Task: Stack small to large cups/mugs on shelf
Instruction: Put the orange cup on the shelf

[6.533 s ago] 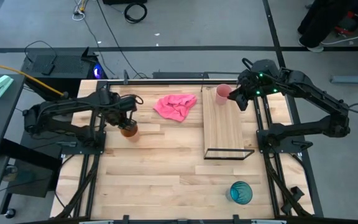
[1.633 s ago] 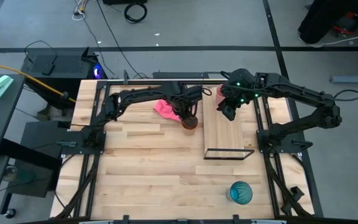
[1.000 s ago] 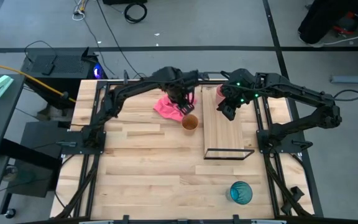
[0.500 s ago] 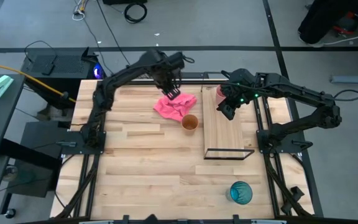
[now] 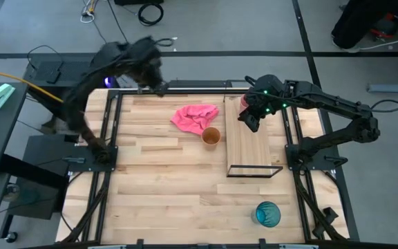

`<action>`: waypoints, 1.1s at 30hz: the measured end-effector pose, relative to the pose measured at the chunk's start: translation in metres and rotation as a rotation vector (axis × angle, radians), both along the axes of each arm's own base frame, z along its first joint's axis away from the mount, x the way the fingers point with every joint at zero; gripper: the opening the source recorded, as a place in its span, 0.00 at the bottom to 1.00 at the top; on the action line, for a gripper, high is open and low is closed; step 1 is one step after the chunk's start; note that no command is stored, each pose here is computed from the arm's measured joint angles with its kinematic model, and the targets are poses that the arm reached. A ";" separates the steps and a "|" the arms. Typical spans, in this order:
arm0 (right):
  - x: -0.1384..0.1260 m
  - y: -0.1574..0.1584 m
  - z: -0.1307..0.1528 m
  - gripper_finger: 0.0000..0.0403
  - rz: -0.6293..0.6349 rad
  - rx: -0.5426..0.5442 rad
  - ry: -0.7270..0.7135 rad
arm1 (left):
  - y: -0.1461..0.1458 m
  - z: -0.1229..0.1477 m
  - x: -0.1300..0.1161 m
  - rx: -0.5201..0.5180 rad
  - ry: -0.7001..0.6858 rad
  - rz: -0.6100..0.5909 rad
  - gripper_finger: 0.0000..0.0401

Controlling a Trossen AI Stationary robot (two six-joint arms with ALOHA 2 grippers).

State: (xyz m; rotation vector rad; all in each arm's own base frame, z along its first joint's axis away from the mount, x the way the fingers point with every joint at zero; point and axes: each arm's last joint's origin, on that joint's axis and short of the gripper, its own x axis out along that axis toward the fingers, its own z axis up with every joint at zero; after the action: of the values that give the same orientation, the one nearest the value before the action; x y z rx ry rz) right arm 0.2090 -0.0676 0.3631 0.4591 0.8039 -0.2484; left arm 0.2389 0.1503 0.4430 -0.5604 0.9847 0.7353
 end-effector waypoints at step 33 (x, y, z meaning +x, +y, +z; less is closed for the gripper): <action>0.095 -0.029 -0.089 0.29 0.020 0.099 0.201 | -0.083 -0.215 -0.054 -0.205 -0.095 0.241 0.26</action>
State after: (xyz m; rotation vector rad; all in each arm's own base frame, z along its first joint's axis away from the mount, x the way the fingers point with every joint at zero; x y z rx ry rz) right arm 0.3040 -0.0968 0.2738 0.5246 1.0197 -0.2396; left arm 0.1848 0.0675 0.2283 -0.8971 0.9184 0.8180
